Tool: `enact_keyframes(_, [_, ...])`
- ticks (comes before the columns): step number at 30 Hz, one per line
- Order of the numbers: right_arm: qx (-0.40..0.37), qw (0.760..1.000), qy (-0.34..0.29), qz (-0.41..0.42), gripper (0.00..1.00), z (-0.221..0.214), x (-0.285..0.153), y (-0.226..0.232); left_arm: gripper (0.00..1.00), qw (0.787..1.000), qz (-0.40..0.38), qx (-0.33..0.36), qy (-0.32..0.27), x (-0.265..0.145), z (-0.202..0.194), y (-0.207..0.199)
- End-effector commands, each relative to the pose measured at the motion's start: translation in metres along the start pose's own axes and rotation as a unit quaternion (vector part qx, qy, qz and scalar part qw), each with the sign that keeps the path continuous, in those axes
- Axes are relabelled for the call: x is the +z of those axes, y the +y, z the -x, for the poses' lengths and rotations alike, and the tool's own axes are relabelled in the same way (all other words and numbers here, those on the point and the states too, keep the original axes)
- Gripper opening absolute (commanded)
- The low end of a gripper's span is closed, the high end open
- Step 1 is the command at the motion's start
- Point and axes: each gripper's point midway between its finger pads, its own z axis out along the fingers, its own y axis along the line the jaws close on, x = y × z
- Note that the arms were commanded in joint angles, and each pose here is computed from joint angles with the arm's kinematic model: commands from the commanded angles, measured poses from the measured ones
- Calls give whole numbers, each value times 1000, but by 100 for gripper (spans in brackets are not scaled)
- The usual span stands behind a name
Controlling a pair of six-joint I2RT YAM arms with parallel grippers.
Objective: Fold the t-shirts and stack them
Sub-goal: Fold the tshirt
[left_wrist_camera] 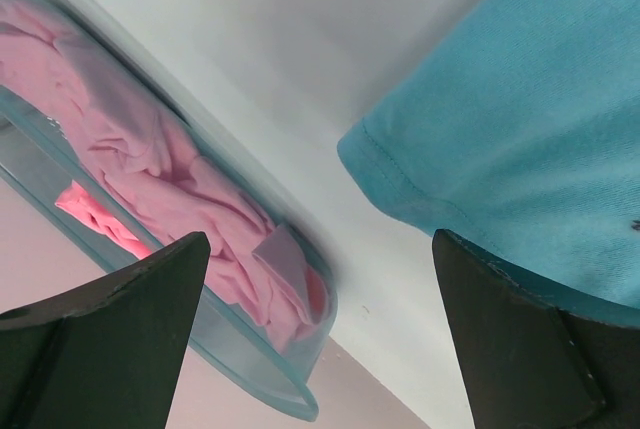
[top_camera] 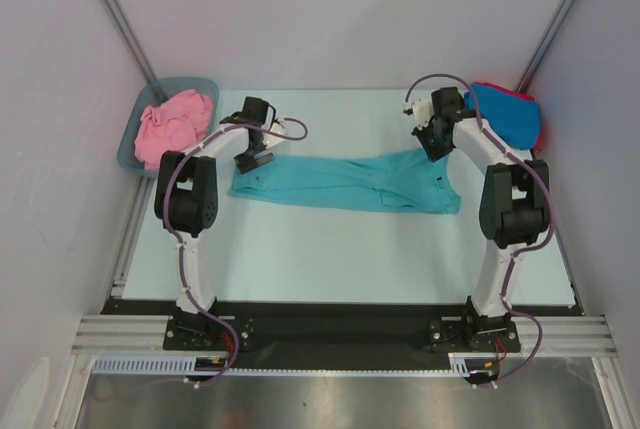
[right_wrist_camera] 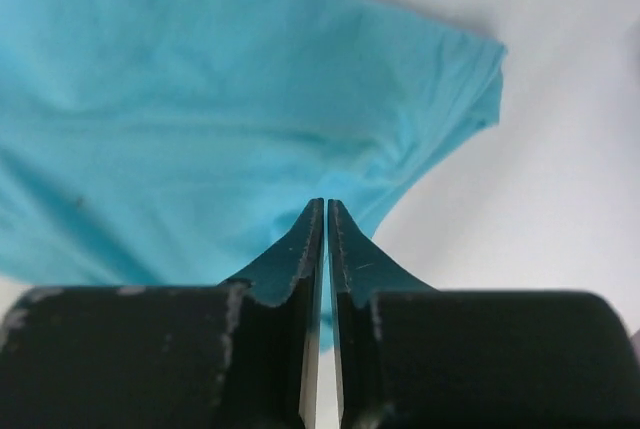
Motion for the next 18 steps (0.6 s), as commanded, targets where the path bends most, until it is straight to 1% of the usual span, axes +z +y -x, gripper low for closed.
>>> enact_keyframes(1, [14,1000,-7,-21,9,15,25,-14,100,1000,20,4,-15,-9,15,15])
enact_keyframes(4, [20,1000,-7,-21,9,20,42,-18,100,1000,21,4,-14,-10,14,14])
enact_keyframes(9, [28,999,2,-26,9,17,66,-22,100,1000,17,1,-11,-9,12,11])
enact_keyframes(12, [37,999,0,-30,8,18,72,-25,100,1000,14,1,-8,-8,10,8])
enact_keyframes(16, [42,999,10,-32,8,9,89,-27,100,1000,11,7,-5,-6,9,6])
enact_keyframes(18, [44,998,15,-46,9,6,91,-34,100,1000,9,11,-6,-3,10,5])
